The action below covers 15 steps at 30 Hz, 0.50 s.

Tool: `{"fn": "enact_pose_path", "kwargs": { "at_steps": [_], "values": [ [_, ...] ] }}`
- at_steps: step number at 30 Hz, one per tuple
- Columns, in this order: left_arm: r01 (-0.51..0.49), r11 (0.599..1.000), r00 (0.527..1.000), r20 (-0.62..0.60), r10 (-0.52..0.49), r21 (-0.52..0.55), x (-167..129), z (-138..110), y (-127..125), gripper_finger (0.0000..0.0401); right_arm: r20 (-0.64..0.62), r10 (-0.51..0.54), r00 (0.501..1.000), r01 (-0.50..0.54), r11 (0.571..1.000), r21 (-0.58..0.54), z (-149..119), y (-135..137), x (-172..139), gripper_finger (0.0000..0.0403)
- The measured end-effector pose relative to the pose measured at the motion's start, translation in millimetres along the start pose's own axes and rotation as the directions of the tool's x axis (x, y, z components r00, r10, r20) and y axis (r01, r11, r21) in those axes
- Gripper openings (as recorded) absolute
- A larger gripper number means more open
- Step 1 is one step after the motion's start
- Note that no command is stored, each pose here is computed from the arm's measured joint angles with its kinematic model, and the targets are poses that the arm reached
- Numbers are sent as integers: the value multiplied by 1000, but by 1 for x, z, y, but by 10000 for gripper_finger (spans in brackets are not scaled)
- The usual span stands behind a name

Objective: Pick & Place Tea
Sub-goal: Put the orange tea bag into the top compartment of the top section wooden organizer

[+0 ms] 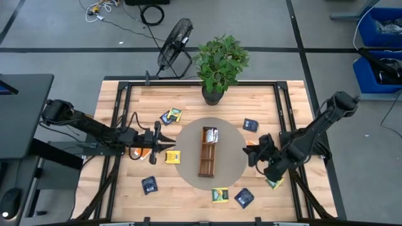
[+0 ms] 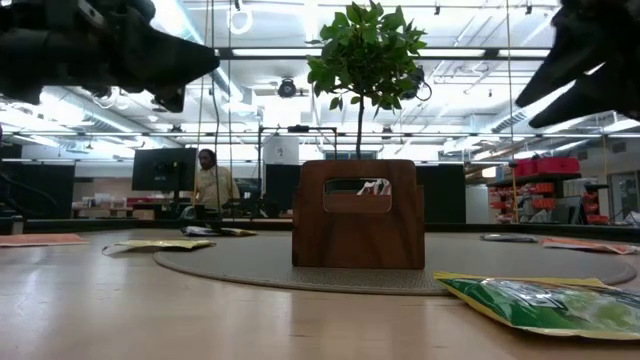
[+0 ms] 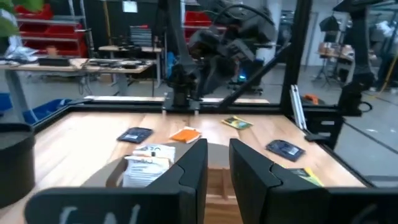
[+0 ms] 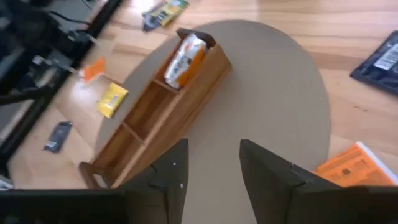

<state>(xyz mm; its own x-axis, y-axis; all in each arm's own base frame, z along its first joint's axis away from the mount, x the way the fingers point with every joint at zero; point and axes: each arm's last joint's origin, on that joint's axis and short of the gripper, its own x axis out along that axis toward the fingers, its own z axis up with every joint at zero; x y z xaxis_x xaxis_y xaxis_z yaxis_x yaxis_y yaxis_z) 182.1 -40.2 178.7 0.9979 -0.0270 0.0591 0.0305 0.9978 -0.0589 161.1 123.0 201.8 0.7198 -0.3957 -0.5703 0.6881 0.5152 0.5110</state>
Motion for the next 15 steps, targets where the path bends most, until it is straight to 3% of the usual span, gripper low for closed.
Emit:
{"fn": "enact_pose_path", "kwargs": {
  "at_steps": [8, 15],
  "values": [
    [20, 1000, 1000, -19, -20, 24, -20, 16, 1, 69, 43, 20, 999, -21, 1000, 19, -25, -5, -6, 153],
    [17, 998, 999, -45, -15, 53, -44, 25, 6, 69, -80, -122, 989, 131, 984, 123, -33, -16, -2, 153]
  ]
}}
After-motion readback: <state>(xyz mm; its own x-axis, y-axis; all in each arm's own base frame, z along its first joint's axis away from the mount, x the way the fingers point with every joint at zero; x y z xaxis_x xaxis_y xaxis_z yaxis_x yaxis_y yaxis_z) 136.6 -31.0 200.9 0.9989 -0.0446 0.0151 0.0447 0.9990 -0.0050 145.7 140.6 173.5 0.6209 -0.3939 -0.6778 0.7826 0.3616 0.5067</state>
